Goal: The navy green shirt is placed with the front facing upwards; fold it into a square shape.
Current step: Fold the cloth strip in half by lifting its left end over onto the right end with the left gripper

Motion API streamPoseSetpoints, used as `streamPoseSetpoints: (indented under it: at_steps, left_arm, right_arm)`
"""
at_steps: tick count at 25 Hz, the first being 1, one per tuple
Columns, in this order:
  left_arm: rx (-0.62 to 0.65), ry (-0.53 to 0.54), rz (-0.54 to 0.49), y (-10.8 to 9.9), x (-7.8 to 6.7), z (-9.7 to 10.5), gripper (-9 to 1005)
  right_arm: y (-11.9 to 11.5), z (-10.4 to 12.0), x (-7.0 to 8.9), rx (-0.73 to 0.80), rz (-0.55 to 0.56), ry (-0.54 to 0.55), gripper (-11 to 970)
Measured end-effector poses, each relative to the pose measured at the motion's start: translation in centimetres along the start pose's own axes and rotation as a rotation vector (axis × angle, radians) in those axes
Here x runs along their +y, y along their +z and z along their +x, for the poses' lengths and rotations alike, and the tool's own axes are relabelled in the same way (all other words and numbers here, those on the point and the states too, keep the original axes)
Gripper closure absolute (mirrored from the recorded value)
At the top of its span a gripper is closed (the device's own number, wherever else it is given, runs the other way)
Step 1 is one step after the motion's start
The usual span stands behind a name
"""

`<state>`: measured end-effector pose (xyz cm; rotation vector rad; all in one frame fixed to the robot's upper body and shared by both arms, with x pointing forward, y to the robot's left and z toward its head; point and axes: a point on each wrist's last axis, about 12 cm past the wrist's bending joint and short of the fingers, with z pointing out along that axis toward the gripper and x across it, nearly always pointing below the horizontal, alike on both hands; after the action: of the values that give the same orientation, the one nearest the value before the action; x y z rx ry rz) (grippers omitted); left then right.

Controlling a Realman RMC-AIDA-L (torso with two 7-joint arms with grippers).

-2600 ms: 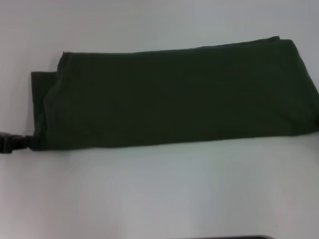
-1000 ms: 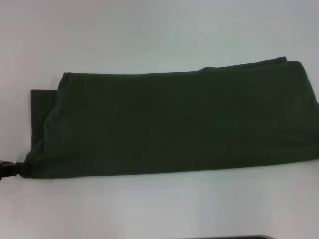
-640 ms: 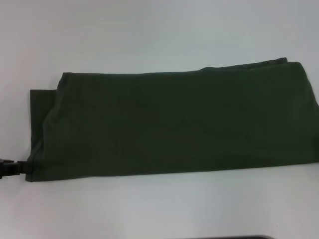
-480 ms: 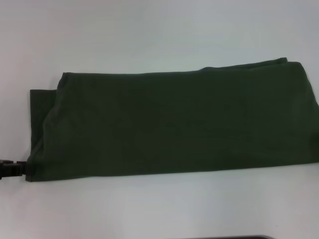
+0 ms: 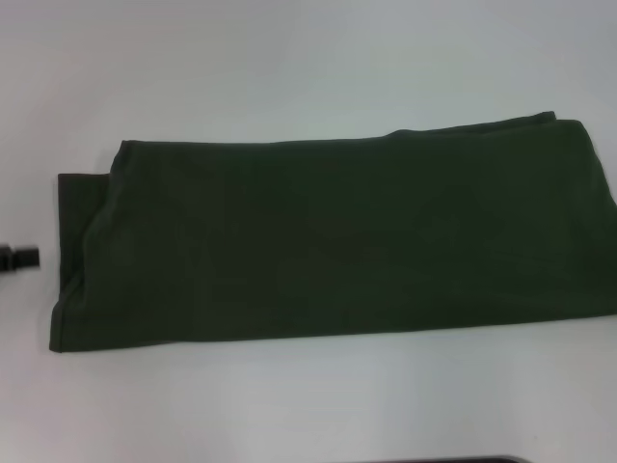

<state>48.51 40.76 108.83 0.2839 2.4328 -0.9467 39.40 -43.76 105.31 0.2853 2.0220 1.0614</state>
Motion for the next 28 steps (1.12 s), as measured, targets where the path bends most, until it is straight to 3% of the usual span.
streamPoseSetpoints:
  at_steps: [5,7,13,16,23,28]
  left_arm:
    - [-0.142,0.009,0.01,-0.8,0.0,-1.8,226]
    - [-0.209,0.017,0.026,-0.8,-0.2,-2.6,196]
    - [-0.349,0.009,0.063,0.2,-0.9,-3.6,105]
    - [-0.407,0.008,0.069,1.1,-1.1,-3.8,105]
    - [-0.379,-0.002,0.036,3.0,-0.9,-3.6,106]
    - [-0.296,-0.004,0.035,3.7,-0.8,-3.0,106]
  right_arm:
    - [-0.4,-1.5,0.9,-0.092,-0.062,-0.069,344]
    - [-0.2,-2.1,1.4,-0.136,-0.095,-0.107,236]
    - [2.2,-3.2,2.2,-0.171,-0.16,-0.178,123]
    - [3.9,-3.6,2.7,-0.174,-0.187,-0.194,67]
    - [8.0,-4.1,3.0,-0.207,-0.158,-0.243,28]
    - [9.0,-4.6,3.2,-0.222,-0.157,-0.254,29]
